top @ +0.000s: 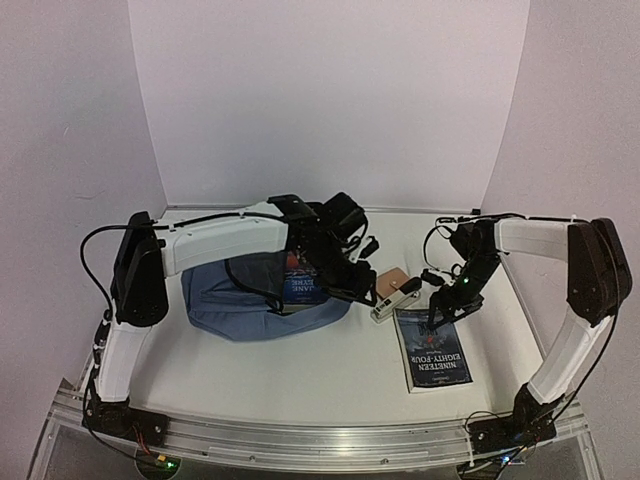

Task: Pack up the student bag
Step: Move the book to the center of the board, then pick up the book from the center of the board.

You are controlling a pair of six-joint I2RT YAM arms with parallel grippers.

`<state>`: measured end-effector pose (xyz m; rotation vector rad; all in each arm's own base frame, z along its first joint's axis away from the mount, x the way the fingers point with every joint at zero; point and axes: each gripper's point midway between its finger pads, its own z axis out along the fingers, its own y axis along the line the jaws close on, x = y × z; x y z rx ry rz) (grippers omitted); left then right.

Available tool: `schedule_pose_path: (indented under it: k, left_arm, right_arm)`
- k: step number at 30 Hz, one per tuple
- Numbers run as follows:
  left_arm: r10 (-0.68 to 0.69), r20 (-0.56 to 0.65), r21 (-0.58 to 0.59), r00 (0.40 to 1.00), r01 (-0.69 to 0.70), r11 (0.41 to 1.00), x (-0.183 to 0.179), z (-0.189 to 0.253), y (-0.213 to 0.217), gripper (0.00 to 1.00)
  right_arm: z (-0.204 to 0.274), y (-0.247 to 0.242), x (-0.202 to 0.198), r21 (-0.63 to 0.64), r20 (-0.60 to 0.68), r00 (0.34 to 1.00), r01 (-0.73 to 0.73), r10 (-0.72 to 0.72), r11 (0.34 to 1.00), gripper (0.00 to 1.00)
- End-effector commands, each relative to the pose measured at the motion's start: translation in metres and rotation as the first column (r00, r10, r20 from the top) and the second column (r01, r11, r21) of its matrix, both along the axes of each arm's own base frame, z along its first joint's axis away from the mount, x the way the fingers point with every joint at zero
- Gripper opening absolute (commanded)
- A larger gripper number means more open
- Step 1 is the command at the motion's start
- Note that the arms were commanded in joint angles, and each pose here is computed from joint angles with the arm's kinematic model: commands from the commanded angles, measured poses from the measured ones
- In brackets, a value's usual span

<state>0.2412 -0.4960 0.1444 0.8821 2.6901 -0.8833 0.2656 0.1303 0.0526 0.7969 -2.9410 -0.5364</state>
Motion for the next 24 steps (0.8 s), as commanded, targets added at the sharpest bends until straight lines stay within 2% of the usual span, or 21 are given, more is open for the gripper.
schedule_pose_path:
  k: [1, 6, 10, 17, 24]
  left_arm:
    - [-0.011, -0.014, -0.066, 1.0, 0.01, 0.998, -0.021, 0.004, -0.018, 0.59]
    - [0.056, -0.022, -0.058, 0.998, -0.057, 0.997, -0.024, -0.008, -0.023, 0.6]
    - [0.108, -0.01, -0.111, 0.994, -0.109, 0.988, -0.016, 0.001, -0.032, 0.62]
    - [0.066, -0.035, -0.14, 0.997, -0.07, 0.988, -0.018, -0.006, -0.068, 0.64]
    - [0.056, -0.109, -0.191, 0.992, -0.076, 0.979, -0.023, -0.023, -0.085, 0.63]
  right_arm:
    - [0.035, -0.004, -0.002, 0.047, -0.058, 0.993, 0.103, -0.1, 0.994, 0.85]
    - [0.047, -0.025, 0.013, 0.125, -0.161, 0.961, 0.247, -0.226, 0.961, 0.87]
    - [0.046, -0.056, 0.027, 0.133, -0.22, 0.909, 0.387, -0.353, 0.913, 0.9]
    - [0.031, -0.051, 0.034, 0.194, -0.399, 0.843, 0.462, -0.36, 0.866, 0.92]
    - [0.011, -0.045, 0.03, 0.185, -0.458, 0.798, 0.516, -0.392, 0.836, 0.9]
